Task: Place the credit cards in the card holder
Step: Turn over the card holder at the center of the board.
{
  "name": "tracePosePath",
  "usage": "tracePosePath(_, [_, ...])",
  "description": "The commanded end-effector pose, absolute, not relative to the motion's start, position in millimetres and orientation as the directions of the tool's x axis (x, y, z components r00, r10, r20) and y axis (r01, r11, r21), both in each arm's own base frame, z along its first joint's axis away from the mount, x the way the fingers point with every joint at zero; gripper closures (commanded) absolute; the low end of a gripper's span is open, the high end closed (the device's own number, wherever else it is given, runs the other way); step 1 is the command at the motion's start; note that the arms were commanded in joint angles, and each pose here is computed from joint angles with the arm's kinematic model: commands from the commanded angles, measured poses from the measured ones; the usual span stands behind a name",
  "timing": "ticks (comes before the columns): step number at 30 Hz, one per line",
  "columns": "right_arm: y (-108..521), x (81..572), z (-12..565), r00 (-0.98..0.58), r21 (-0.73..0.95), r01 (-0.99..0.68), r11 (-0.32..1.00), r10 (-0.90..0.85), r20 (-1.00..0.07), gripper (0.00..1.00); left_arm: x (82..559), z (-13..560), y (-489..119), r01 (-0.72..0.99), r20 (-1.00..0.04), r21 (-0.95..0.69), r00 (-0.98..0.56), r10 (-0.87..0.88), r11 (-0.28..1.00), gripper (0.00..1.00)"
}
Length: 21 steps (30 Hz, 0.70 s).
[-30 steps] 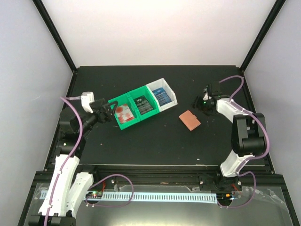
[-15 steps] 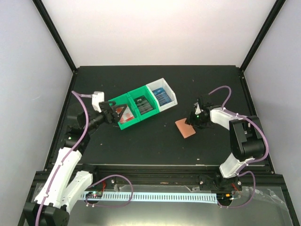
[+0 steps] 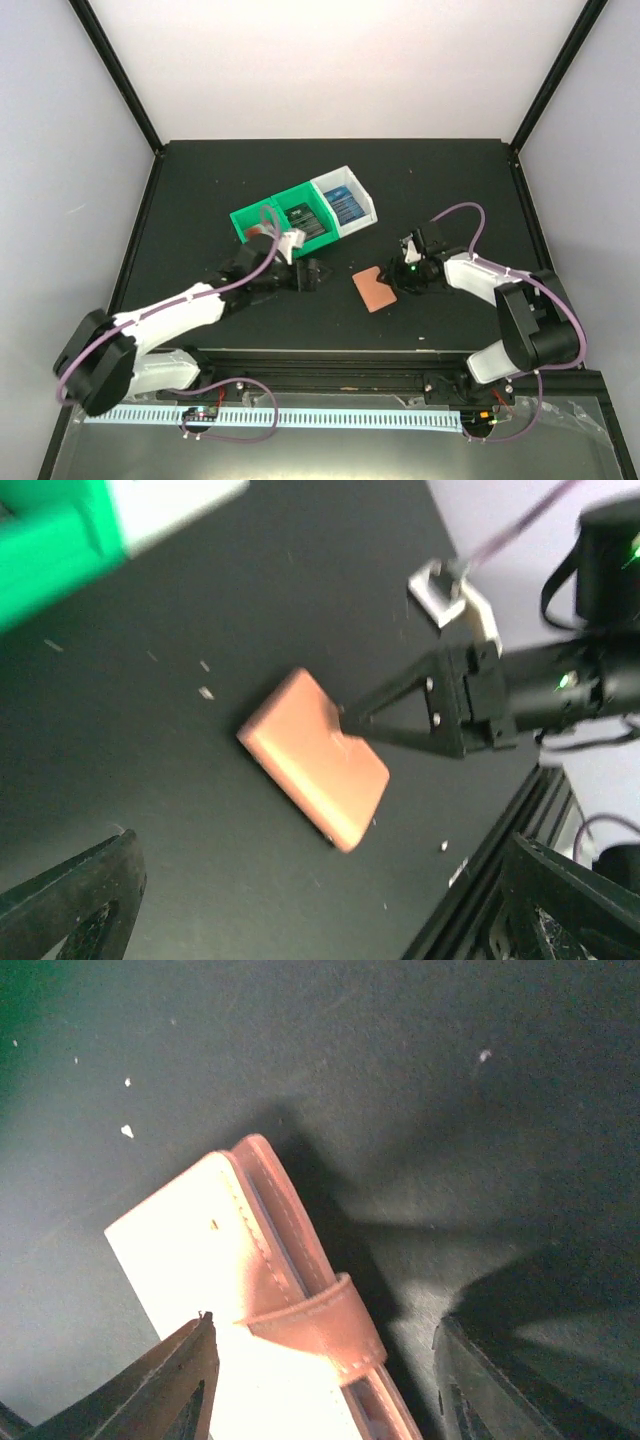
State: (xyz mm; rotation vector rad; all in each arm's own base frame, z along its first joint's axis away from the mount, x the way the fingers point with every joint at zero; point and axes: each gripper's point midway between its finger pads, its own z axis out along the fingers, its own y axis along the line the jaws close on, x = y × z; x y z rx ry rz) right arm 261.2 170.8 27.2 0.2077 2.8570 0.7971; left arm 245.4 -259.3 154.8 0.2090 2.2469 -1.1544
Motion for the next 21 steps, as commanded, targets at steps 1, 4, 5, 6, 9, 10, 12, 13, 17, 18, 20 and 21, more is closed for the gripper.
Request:
tracePosePath(1, [161.1,249.4,23.4,-0.977,0.490,0.053,0.870,0.146,-0.154,0.39,245.8,154.0,-305.5,0.416,-0.579,-0.674,-0.810,-0.087,0.611,0.01])
tracePosePath(4, [160.0,241.9,23.4,-0.979,0.493,0.029,0.870,0.124,-0.161,0.39,240.2,131.2,-331.4,0.405,-0.537,-0.673,-0.843,-0.032,0.619,0.15])
tracePosePath(5, [162.2,240.0,24.8,-0.980,0.507,0.021,0.862,0.117,-0.159,0.39,239.1,124.6,-340.0,0.404,-0.523,-0.676,-0.852,-0.016,0.616,0.20])
tracePosePath(6, [164.6,239.0,26.2,-0.981,0.520,0.012,0.854,0.110,-0.159,0.40,238.3,117.0,-347.5,0.401,-0.507,-0.680,-0.862,0.001,0.614,0.27])
tracePosePath(9, [172.3,234.2,26.8,-0.986,0.562,-0.004,0.827,0.091,-0.141,0.43,236.0,104.8,-370.8,0.403,-0.468,-0.697,-0.882,0.050,0.594,0.44])
tracePosePath(10, [174.2,232.7,26.5,-0.987,0.573,-0.006,0.820,0.088,-0.136,0.43,236.8,98.2,-377.4,0.400,-0.455,-0.696,-0.888,0.064,0.597,0.49])
tracePosePath(12, [176.5,230.9,25.3,-0.988,0.587,-0.011,0.809,0.084,-0.133,0.45,236.6,86.9,-383.8,0.394,-0.436,-0.685,-0.896,0.087,0.613,0.55])
tracePosePath(13, [176.7,230.6,24.1,-0.987,0.589,-0.012,0.808,0.083,-0.134,0.45,237.0,80.8,-385.5,0.389,-0.427,-0.678,-0.899,0.096,0.624,0.56])
tracePosePath(17, [183.1,229.8,22.7,-0.988,0.625,-0.031,0.780,0.072,-0.139,0.46,237.9,56.6,-384.9,0.373,-0.390,-0.637,-0.911,0.135,0.674,0.63])
tracePosePath(18, [185.8,229.1,22.7,-0.989,0.638,-0.036,0.769,0.067,-0.136,0.46,237.2,50.9,-384.8,0.371,-0.378,-0.630,-0.914,0.148,0.683,0.64])
tracePosePath(20, [192.4,227.8,25.2,-0.989,0.673,-0.051,0.738,0.054,-0.134,0.47,237.1,40.3,-381.7,0.359,-0.355,-0.605,-0.921,0.162,0.711,0.67])
tracePosePath(21, [194.6,227.7,26.5,-0.989,0.685,-0.058,0.726,0.050,-0.137,0.47,237.8,36.5,-379.8,0.352,-0.349,-0.592,-0.923,0.163,0.725,0.68])
